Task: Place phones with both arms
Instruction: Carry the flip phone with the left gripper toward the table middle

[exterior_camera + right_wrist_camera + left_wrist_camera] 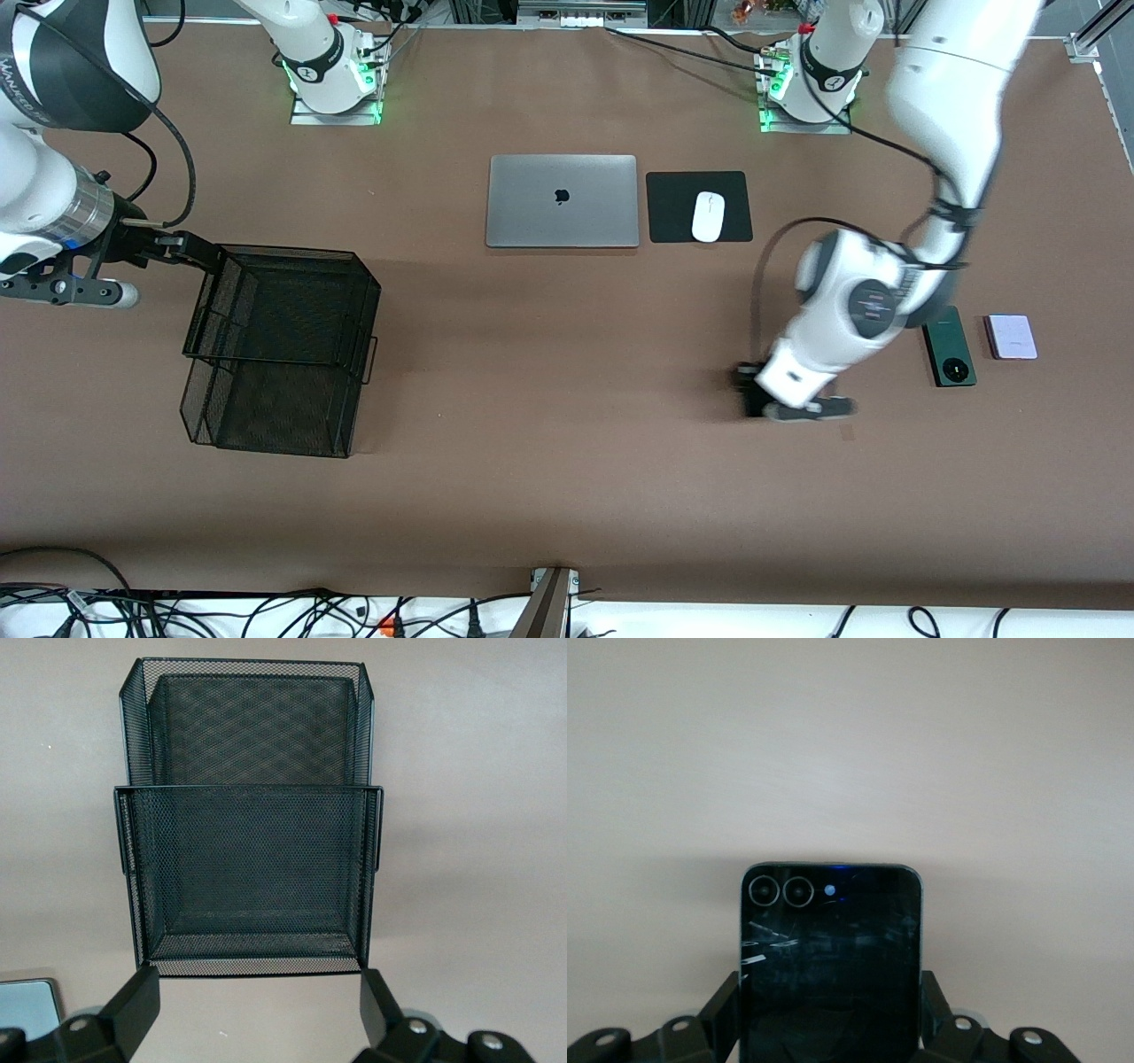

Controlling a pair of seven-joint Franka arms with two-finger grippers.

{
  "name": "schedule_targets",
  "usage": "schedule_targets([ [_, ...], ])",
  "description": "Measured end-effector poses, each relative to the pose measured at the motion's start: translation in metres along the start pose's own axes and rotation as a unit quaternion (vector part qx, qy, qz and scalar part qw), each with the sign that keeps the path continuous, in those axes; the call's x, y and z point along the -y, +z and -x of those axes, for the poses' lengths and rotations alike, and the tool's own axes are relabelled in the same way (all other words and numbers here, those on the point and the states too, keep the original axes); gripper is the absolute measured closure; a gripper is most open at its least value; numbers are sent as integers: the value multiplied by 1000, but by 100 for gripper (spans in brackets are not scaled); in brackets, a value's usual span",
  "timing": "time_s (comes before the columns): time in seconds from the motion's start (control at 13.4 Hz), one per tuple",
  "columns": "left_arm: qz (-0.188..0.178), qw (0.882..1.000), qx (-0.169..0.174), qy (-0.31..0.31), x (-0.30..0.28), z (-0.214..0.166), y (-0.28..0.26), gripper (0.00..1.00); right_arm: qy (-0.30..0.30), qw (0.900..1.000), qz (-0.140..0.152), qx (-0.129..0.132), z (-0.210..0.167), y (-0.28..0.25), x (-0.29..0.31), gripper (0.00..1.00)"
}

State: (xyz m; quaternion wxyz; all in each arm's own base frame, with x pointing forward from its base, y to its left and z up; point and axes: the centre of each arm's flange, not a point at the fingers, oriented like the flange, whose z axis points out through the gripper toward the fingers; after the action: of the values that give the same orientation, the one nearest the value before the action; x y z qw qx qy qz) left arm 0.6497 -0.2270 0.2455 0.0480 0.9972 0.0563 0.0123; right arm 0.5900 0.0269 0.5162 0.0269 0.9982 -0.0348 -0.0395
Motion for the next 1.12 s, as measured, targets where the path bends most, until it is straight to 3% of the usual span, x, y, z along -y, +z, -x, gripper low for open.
schedule_targets([
  [0.22, 1, 1000, 15, -6, -114, 35, 13, 19, 0, 1000, 0, 0, 0, 0, 0, 0],
  [0.45, 4, 1000, 18, -5, -189, 69, 49, 19, 0, 1000, 0, 0, 0, 0, 0, 0],
  [0.82, -10, 999, -13, 31, -268, 114, 85, 19, 0, 1000, 0, 0, 0, 0, 1, 0],
  [1.12, -17, 999, -20, 40, -292, 135, 102, 19, 0, 1000, 0, 0, 0, 0, 1, 0],
])
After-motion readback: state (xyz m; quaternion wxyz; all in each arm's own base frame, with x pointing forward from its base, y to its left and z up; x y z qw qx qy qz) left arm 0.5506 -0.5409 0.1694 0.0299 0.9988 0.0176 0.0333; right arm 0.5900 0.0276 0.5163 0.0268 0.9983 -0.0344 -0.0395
